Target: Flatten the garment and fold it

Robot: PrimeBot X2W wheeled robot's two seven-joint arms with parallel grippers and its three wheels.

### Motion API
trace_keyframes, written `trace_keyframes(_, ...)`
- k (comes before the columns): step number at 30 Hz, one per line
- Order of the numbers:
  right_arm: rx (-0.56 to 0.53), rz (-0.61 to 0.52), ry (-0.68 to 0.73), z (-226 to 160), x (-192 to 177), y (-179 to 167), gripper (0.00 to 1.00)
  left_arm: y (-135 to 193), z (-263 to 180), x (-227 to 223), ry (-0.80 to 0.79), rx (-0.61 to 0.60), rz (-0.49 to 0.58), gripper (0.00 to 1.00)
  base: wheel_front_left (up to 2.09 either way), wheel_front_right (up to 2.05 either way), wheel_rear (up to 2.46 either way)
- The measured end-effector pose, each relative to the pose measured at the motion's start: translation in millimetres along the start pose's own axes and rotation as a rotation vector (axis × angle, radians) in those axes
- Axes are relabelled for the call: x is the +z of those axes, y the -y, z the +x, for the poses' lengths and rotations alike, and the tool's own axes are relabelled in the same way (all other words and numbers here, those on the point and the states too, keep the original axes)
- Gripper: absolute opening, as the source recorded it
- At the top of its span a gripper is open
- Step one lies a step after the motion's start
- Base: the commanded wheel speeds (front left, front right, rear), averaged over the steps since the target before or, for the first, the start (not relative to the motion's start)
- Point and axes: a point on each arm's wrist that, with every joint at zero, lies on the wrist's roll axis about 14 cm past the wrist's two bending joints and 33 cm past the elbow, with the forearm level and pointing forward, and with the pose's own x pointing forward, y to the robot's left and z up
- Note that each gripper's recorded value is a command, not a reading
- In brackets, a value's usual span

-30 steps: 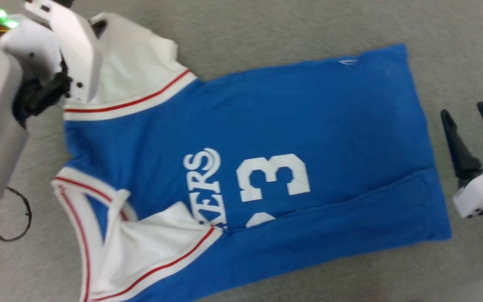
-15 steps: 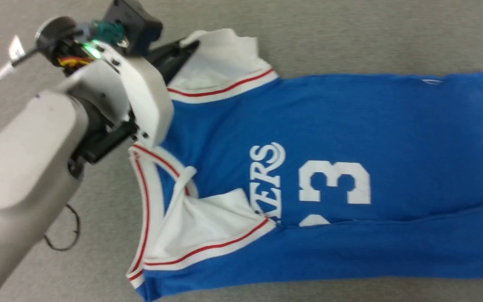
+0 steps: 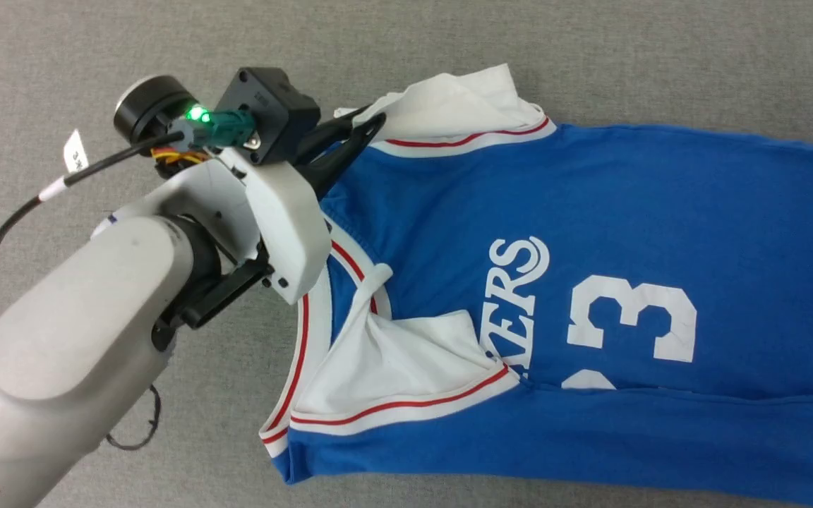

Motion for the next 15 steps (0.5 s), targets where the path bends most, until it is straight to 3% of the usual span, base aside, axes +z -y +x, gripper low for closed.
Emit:
trace_keyframes(8, -0.004, 0.051, 0.167, -5.2, 17.6, -1.5, 0.00, -2.7, -13.0, -0.8, 0.045, 0.053, -0.040, 0.00, 0.00, 0.00, 0.00)
trace_keyframes(15, -0.052, 0.141, 0.384, -48.5, 38.0, 11.7, 0.00, -1.5, -48.9, 8.1, 0.106, 0.127, -0.088, 0.00, 0.00, 0.00, 0.00)
